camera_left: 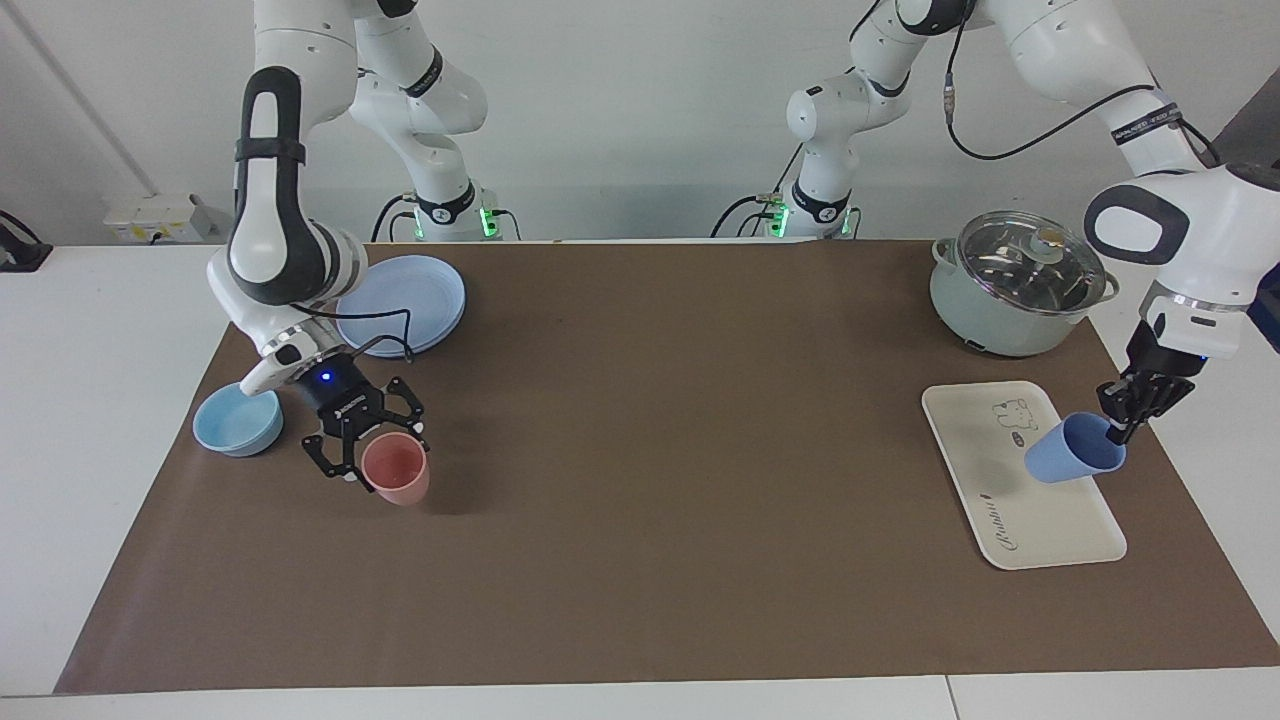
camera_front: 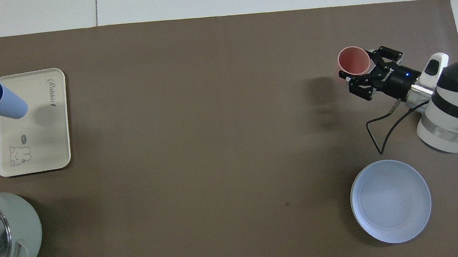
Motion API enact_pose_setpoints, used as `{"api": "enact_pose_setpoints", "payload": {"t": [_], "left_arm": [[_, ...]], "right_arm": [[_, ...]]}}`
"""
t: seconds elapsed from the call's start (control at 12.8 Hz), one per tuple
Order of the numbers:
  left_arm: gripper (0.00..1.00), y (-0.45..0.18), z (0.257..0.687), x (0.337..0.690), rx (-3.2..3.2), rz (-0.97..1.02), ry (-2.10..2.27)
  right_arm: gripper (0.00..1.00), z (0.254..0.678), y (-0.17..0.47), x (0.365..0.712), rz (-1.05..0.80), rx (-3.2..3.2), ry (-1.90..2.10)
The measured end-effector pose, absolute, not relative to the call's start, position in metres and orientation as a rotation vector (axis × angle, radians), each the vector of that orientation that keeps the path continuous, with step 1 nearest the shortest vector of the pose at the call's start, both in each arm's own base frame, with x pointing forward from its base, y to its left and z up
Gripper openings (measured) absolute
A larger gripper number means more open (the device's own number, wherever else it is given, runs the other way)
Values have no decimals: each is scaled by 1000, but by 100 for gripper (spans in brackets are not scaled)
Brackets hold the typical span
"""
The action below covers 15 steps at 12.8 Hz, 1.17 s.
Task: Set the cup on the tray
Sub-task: 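Lower the blue cup onto the tray while the right gripper withdraws, then open the left gripper and release the blue cup on the tray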
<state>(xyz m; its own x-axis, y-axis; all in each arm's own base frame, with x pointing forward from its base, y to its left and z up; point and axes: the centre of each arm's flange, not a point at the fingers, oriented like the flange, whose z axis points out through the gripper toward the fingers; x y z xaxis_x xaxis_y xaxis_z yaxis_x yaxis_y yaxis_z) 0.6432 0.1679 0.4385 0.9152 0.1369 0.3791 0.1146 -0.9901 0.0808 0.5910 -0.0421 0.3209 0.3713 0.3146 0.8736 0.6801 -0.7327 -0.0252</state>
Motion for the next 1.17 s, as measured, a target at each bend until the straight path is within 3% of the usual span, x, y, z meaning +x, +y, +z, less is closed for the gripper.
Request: {"api": "enact_pose_setpoints", "payload": {"t": [0.23, 0.47, 0.55, 0.7, 0.78, 1.01, 1.09, 1.17], "left_arm": [[4, 170, 410, 649, 3023, 609, 204], [4, 166, 406, 652, 3022, 613, 192], [10, 164, 407, 653, 3020, 616, 186], [32, 161, 407, 654, 3018, 618, 177], [51, 159, 409, 655, 3017, 624, 170], [89, 139, 427, 665, 3008, 598, 110], [99, 126, 436, 669, 3002, 546, 74], [99, 112, 447, 672, 2995, 479, 35]], "right_arm": [[84, 291, -70, 583, -1358, -2198, -821], [84, 269, -60, 580, -1430, -2170, -796], [84, 266, -56, 578, -1429, -2168, -801], [84, 265, -55, 578, -1426, -2167, -803], [97, 265, -55, 578, -1427, -2167, -802], [100, 273, -57, 580, -1444, -2168, -807], [100, 282, -58, 581, -1460, -2172, -809], [100, 293, -58, 581, -1474, -2180, -808]]}}
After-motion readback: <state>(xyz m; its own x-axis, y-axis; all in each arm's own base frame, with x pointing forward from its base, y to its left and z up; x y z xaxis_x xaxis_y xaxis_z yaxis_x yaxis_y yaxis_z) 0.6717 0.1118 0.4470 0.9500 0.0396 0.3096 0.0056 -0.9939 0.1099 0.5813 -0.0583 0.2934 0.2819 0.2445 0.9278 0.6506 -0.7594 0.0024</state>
